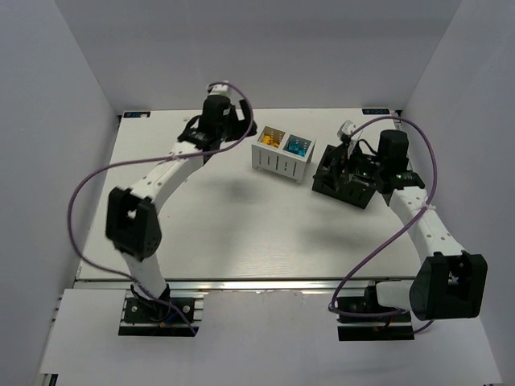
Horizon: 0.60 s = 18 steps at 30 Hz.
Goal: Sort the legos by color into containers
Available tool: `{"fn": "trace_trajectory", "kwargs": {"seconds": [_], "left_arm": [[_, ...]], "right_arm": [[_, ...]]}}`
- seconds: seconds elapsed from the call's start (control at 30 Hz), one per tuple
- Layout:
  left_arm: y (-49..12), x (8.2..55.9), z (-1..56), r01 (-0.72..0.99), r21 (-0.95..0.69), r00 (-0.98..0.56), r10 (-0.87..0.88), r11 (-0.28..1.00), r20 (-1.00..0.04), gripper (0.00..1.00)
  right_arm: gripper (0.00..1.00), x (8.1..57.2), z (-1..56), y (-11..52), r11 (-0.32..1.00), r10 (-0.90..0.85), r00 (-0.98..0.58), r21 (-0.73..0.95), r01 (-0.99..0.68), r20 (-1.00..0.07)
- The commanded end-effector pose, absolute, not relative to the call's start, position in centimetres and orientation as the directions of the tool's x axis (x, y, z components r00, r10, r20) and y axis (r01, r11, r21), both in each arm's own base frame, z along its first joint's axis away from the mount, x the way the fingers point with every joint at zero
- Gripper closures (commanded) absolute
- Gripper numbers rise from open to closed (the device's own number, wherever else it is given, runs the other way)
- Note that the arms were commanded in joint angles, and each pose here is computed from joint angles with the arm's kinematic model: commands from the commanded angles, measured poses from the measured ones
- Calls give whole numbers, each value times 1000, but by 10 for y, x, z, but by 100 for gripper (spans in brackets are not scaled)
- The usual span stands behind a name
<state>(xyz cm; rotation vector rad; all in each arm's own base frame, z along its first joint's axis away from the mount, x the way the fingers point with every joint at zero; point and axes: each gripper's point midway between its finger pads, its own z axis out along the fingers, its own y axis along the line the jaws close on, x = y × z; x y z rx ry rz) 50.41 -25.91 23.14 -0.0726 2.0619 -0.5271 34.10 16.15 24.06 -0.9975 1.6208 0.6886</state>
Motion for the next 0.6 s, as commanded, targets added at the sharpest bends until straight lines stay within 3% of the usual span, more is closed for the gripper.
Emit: {"fn": "trace_trajectory", "kwargs": {"seconds": [0.0, 0.13, 0.2, 0.27, 0.37, 0.4, 0.47, 0.5, 0.53, 0.57], "left_arm": [[-189, 479, 295, 13, -383, -328, -358, 924, -874, 2], [-122, 426, 298, -94, -438, -278, -446, 894, -851, 2], [-89, 406, 265, -180, -451, -337, -485, 874, -807, 2], [-57, 380, 247, -262, -433, -360, -503, 863, -786, 2], [-21, 351, 221, -393, -400, -370, -540, 828, -756, 9], [-13, 346, 214, -421, -401, -372, -558, 814, -742, 22], [6, 331, 189, -488, -377, -416, -590, 787, -692, 45], [15, 326, 180, -517, -361, -428, -600, 776, -676, 55], [23, 322, 171, -544, -347, -441, -612, 764, -656, 75], [33, 314, 160, -581, -326, -454, -630, 746, -630, 81]], "right_arm": [[11, 325, 246, 171, 395, -230, 5, -98, -913, -973], [11, 310, 239, 186, 311, -206, -36, -30, -950, -978], [12, 313, 231, 189, 331, -246, -58, -27, -943, -967], [18, 313, 221, 196, 335, -285, -98, -3, -942, -954], [34, 308, 211, 207, 317, -308, -149, 46, -947, -940], [45, 305, 210, 212, 303, -314, -152, 53, -951, -937], [56, 302, 205, 216, 292, -320, -168, 71, -954, -932], [70, 301, 205, 217, 288, -321, -167, 72, -955, -932], [78, 299, 205, 219, 280, -321, -165, 73, -957, -932], [82, 298, 204, 221, 274, -320, -164, 75, -959, -933]]}}
